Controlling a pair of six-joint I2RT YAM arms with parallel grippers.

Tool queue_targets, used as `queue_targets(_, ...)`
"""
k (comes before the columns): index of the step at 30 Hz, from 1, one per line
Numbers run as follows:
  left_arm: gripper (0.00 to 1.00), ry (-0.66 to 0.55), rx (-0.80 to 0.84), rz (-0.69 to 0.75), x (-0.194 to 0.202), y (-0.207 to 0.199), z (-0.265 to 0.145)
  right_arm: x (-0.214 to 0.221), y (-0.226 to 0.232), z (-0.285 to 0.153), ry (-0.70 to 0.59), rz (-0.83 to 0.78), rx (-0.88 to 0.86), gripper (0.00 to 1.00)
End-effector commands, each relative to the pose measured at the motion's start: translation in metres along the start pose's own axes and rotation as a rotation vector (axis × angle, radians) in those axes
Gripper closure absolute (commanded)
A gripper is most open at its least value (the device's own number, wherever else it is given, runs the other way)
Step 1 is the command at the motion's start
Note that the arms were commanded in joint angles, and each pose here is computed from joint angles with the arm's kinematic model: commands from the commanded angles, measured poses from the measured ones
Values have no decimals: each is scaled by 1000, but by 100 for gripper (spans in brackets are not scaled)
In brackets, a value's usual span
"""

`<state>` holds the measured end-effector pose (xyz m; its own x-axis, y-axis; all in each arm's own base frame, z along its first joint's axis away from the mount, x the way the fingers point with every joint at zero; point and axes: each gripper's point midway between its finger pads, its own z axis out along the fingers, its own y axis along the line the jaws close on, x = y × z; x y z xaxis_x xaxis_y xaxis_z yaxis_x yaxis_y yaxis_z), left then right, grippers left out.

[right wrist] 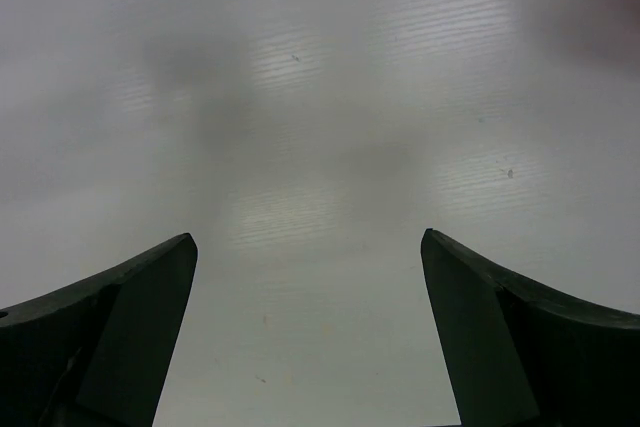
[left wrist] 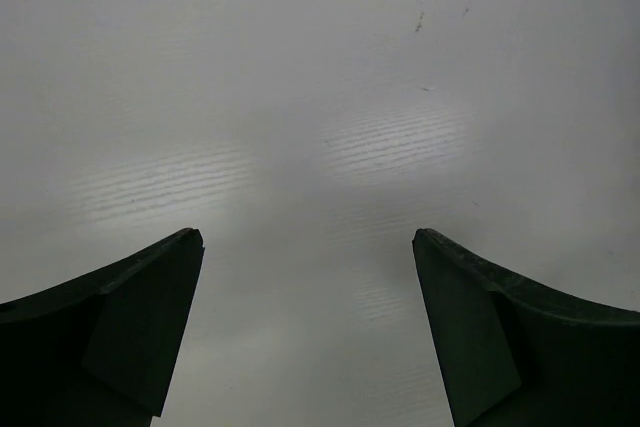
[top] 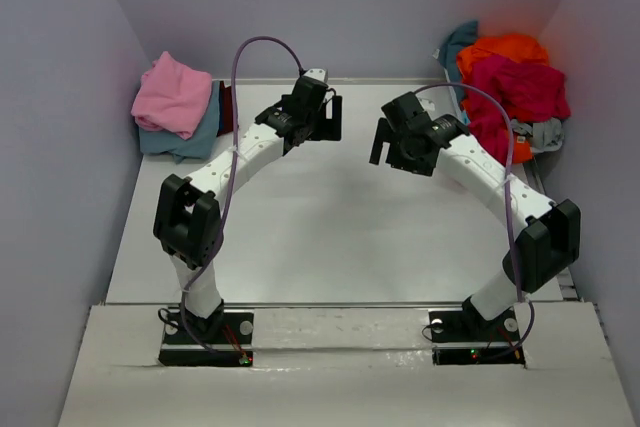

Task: Fold and stack the t-shirts
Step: Grab crumpled tshirt from bin with the right arm

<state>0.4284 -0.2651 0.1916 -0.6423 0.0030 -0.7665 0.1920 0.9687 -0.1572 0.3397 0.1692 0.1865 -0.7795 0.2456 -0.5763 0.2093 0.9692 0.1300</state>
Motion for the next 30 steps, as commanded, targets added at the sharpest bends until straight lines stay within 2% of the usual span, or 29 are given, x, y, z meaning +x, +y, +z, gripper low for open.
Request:
queue_targets(1,1,-41,25,6,-13,-5,-11,-11,3,-6,-55,21,-21,0)
queue_targets(21,1,-36,36,5,-14,-7,-10,-31,7,-15,-124,6,-42,0)
queue_targets(25,1,-31,42,2,-12,-9,-10,-50,-29,-13,-169,28,91,0)
queue_targets(30,1,-33,45,2,-13,-9,-11,-69,-69,-16,-205,90,147,0)
